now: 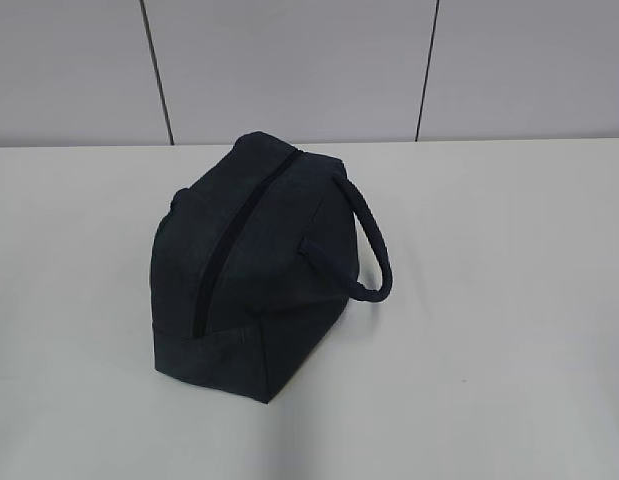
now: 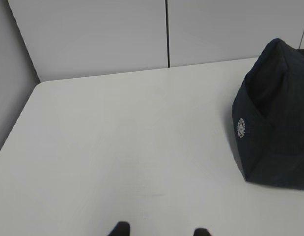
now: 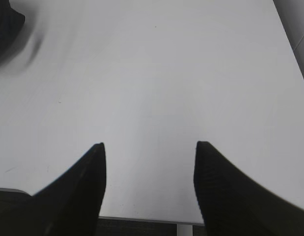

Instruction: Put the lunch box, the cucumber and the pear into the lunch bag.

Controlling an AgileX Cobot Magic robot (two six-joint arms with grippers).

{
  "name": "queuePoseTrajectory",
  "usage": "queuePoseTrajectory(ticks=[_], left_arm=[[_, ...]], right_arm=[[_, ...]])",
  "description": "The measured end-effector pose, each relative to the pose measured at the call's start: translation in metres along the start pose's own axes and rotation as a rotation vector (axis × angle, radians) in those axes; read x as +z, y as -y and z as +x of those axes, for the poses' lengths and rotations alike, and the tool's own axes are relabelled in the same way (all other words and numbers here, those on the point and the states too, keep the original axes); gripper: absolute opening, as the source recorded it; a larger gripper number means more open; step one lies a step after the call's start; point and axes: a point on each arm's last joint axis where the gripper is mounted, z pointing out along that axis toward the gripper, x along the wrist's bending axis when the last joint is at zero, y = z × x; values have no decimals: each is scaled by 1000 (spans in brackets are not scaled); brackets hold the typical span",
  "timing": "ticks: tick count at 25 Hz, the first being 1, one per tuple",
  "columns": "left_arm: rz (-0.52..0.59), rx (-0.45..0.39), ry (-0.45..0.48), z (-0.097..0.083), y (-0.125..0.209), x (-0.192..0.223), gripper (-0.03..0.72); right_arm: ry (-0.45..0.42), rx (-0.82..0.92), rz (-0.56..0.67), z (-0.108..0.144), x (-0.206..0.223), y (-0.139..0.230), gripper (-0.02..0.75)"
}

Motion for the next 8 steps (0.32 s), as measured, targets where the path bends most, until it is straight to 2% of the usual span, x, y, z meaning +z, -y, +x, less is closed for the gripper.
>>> queuePoseTrajectory(ticks=[8], left_arm=[[0, 0, 0, 0, 0, 0, 241]], right_arm=[[0, 0, 0, 0, 0, 0, 443]])
